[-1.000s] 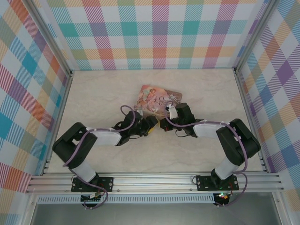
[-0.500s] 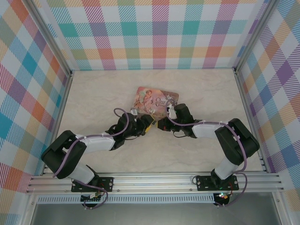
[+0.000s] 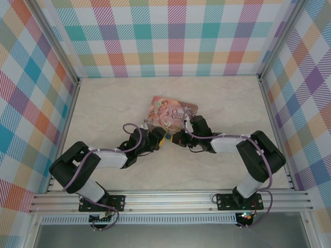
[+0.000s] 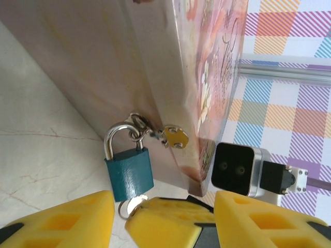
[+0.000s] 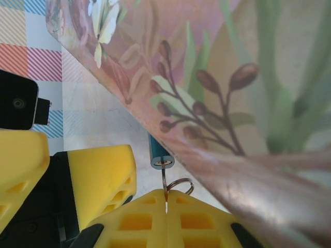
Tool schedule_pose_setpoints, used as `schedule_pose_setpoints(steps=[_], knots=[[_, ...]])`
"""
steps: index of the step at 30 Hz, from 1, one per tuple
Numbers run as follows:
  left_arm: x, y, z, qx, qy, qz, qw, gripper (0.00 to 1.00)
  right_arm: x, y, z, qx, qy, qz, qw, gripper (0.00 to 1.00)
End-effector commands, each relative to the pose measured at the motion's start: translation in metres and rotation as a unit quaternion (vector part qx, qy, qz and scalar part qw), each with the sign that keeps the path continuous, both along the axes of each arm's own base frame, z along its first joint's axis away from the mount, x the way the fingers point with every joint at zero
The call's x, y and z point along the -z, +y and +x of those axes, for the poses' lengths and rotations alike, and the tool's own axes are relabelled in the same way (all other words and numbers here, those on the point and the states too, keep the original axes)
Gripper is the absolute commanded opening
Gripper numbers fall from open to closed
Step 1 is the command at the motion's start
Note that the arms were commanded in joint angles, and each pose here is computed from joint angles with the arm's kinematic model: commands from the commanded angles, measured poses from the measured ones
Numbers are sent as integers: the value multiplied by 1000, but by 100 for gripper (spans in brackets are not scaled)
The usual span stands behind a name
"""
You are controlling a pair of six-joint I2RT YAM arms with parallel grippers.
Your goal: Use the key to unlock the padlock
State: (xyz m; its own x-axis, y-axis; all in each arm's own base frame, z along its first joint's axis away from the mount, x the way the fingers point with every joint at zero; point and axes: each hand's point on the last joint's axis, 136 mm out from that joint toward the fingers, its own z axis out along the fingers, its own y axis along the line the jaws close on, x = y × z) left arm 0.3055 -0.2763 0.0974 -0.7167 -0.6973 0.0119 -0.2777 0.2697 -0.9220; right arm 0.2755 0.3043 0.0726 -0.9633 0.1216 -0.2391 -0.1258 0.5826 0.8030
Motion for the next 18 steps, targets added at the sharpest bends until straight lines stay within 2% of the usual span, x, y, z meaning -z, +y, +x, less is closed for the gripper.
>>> schedule_pose_setpoints(steps=[1,18], knots=[[0,-4,6,-12,0,-32,999,51,-3,5,-4,-3,14,6,1000,1],[13,-14,14,-16,2,-44,999,35,-3,9,-5,-2,18,7,1000,1]])
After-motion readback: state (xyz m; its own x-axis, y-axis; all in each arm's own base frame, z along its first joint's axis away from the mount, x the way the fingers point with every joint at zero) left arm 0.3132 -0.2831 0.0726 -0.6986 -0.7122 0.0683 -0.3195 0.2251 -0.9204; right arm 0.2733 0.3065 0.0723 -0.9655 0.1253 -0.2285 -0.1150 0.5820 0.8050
